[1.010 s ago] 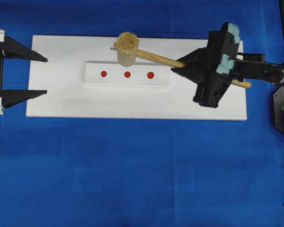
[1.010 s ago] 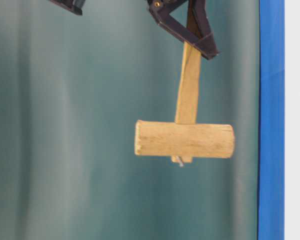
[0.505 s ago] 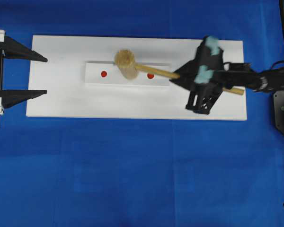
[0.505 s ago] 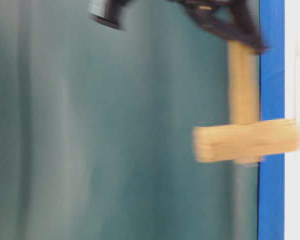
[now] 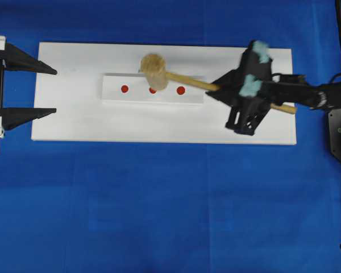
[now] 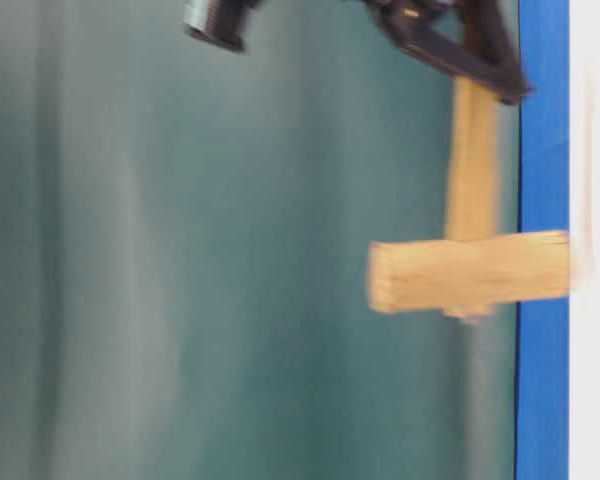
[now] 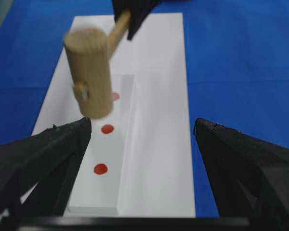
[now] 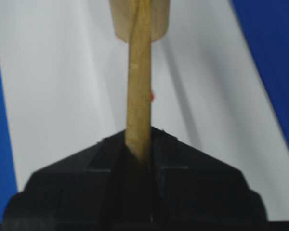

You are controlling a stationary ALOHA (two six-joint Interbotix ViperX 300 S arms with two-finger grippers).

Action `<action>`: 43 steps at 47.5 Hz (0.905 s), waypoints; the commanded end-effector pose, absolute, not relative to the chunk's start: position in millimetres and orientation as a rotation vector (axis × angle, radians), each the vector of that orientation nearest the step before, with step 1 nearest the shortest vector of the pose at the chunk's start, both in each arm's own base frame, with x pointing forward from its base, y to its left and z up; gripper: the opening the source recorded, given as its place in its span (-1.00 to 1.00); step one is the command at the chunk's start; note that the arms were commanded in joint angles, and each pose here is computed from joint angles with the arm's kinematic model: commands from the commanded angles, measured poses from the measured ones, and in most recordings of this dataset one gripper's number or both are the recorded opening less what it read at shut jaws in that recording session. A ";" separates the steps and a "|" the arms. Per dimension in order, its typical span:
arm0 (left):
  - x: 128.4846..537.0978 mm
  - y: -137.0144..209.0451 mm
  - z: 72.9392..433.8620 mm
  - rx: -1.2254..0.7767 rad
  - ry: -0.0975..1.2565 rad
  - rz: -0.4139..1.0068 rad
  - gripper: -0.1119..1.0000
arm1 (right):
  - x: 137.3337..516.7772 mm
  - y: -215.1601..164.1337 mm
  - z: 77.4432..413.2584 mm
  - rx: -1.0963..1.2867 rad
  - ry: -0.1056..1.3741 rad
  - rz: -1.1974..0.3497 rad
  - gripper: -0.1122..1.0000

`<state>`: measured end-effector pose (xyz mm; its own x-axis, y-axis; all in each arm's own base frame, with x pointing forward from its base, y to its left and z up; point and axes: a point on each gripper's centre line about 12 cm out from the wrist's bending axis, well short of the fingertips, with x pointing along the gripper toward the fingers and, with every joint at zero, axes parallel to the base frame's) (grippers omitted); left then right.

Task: Hit the mark with a hammer.
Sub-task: 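Swing the mallet head down onto the red dots with the right gripper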

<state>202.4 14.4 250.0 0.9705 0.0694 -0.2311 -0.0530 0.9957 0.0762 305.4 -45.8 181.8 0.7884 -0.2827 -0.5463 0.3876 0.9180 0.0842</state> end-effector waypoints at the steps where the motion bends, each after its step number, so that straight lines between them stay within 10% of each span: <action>1: 203.9 15.2 254.2 0.068 0.220 0.066 0.74 | 293.9 -45.2 211.8 0.197 0.453 -0.356 -0.77; 29: 204.0 15.2 254.3 0.069 0.219 0.066 0.74 | 261.5 -43.1 212.4 0.185 0.426 -0.346 -0.77; 43: 204.2 15.2 255.1 0.069 0.216 0.066 0.74 | 265.3 -38.8 128.9 0.249 0.729 -0.382 -0.77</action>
